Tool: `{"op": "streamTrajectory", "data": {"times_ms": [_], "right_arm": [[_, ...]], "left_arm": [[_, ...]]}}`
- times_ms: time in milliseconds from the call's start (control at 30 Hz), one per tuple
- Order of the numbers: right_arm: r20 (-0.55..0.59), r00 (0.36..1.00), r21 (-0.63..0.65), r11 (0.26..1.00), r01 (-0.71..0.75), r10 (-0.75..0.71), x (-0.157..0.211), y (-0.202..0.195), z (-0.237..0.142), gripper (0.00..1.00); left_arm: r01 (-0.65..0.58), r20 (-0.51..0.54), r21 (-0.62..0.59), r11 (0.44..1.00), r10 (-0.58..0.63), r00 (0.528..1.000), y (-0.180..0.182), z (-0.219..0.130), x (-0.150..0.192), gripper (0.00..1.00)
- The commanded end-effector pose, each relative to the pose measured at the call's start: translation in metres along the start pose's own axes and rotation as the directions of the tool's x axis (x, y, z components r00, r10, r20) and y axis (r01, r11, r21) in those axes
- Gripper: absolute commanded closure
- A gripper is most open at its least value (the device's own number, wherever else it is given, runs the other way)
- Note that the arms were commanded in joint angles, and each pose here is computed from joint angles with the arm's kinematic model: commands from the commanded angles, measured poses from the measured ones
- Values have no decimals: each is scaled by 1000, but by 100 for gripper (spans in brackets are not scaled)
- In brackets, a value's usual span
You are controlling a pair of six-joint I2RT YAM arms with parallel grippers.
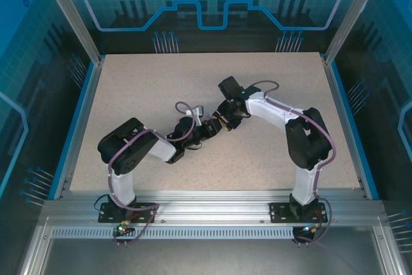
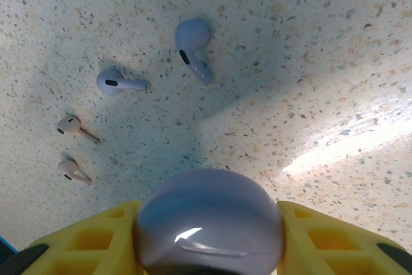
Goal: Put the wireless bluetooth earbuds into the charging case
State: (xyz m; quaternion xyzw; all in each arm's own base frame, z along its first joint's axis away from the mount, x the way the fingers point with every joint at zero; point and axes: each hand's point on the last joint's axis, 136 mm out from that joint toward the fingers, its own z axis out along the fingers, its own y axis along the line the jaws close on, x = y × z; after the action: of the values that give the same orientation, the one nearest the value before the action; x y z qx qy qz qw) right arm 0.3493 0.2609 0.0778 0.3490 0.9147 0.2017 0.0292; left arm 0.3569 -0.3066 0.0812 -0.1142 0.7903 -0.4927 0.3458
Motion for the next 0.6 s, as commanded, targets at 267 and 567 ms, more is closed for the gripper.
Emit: {"op": "streamTrajectory", "data": {"times_ms": [267, 567], "right_arm": [[-86, 993, -38, 996, -86, 82, 14, -3, -1, 59], [-84, 993, -39, 996, -84, 80, 14, -3, -2, 59]], "left_arm": [[52, 130, 21, 998, -54, 990, -2, 0, -21, 70], [53, 138, 22, 998, -55, 989, -4, 0, -21, 79]]}}
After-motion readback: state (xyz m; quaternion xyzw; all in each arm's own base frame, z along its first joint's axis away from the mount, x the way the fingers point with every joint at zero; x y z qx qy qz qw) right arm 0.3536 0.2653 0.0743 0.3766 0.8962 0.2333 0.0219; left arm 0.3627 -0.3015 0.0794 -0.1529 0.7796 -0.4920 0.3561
